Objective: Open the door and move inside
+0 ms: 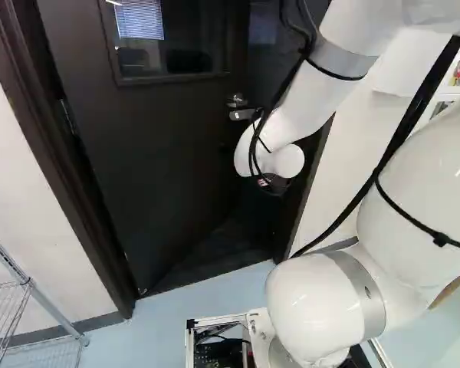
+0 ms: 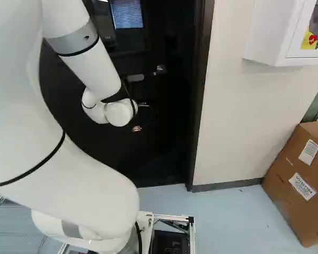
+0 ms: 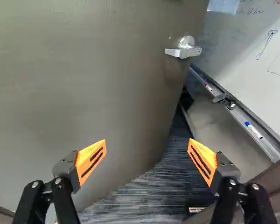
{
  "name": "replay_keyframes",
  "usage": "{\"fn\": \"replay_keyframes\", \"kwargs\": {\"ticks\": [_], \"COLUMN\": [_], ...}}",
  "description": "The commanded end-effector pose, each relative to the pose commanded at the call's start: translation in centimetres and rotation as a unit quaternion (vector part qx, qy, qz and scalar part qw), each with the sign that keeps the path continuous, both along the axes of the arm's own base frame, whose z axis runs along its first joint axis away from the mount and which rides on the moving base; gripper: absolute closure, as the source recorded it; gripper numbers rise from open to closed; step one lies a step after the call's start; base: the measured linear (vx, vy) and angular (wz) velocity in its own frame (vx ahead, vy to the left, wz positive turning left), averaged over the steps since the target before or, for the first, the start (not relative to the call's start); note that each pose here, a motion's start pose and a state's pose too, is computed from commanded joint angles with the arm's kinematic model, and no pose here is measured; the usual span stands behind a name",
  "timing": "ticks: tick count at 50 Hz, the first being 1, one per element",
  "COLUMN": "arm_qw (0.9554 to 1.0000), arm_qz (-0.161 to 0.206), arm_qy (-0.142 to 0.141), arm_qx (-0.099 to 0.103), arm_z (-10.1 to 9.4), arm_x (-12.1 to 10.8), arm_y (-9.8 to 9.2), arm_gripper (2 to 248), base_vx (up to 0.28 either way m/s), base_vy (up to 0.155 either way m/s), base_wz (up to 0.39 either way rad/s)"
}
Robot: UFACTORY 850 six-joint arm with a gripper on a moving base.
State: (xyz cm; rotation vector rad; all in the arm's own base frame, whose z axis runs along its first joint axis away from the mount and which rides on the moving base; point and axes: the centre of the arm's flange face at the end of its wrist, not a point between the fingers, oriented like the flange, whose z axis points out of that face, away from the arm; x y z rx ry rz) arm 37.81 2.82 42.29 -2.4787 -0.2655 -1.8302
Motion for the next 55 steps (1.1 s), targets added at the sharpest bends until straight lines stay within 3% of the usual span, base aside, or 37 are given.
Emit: {"fn": "replay_keyframes", "kwargs": {"ticks": [55], "arm_qw": [1.0], "arm_qz": [0.0], "arm_qy": [0.0], "arm_qx": [0.0], "arm_z": [0.0], "arm_x": [0.0], "arm_y": [0.0], "arm_gripper": [3], "base_vx": [0.141], "base_vy": [0.06], "base_wz": [-0.014]}}
